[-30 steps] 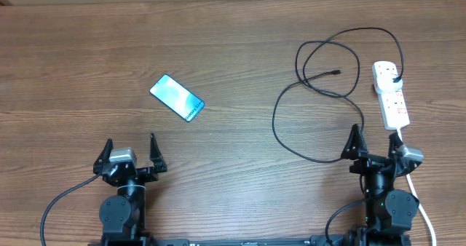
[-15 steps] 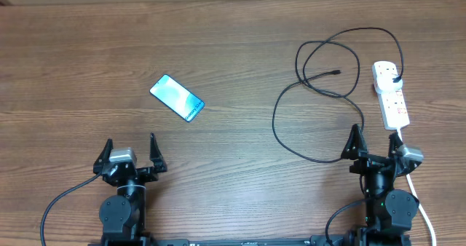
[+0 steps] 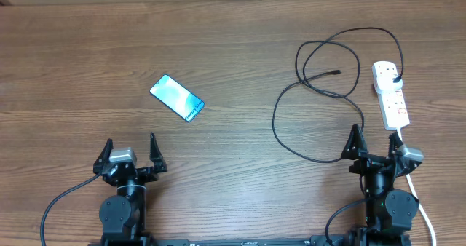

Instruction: Plug charger to phone and switch on socket

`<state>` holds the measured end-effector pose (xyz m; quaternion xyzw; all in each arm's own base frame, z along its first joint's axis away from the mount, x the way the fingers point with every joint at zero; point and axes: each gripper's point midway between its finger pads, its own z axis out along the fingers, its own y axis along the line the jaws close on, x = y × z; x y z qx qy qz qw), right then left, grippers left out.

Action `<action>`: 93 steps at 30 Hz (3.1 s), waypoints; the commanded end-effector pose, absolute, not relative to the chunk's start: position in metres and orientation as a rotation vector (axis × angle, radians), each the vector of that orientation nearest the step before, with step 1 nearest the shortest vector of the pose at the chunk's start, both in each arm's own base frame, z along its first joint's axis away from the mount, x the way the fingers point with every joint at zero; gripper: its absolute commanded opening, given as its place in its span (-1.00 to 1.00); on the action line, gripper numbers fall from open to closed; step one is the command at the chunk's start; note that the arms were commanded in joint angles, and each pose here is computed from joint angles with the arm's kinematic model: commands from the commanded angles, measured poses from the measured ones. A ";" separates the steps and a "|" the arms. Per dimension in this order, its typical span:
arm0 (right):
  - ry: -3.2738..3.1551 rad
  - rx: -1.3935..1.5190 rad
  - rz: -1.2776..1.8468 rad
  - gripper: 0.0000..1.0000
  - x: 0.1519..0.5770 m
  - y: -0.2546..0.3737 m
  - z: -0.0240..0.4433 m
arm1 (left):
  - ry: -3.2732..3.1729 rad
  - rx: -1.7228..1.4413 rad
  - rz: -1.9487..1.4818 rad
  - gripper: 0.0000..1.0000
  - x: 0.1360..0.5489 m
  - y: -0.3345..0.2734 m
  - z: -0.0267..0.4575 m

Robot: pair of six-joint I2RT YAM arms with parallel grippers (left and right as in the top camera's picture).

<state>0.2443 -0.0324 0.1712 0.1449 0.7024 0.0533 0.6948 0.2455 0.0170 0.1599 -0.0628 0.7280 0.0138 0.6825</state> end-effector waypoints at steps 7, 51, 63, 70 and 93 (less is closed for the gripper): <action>1.563 0.321 0.124 1.00 0.245 -0.032 0.170 | 1.630 -0.128 0.041 0.99 0.245 0.018 0.159; 1.564 0.321 0.124 1.00 0.245 -0.032 0.169 | 1.543 -0.008 -0.111 0.99 0.246 -0.012 0.182; 1.563 0.321 0.124 1.00 0.245 -0.032 0.170 | 1.376 -0.055 -0.177 0.99 0.233 -0.011 0.252; 1.563 0.321 0.124 1.00 0.245 -0.032 0.170 | 1.291 -0.086 -0.148 0.99 0.218 -0.003 0.296; 1.563 0.321 0.124 1.00 0.245 -0.032 0.170 | 1.811 -0.056 -0.235 0.99 0.314 -0.023 0.353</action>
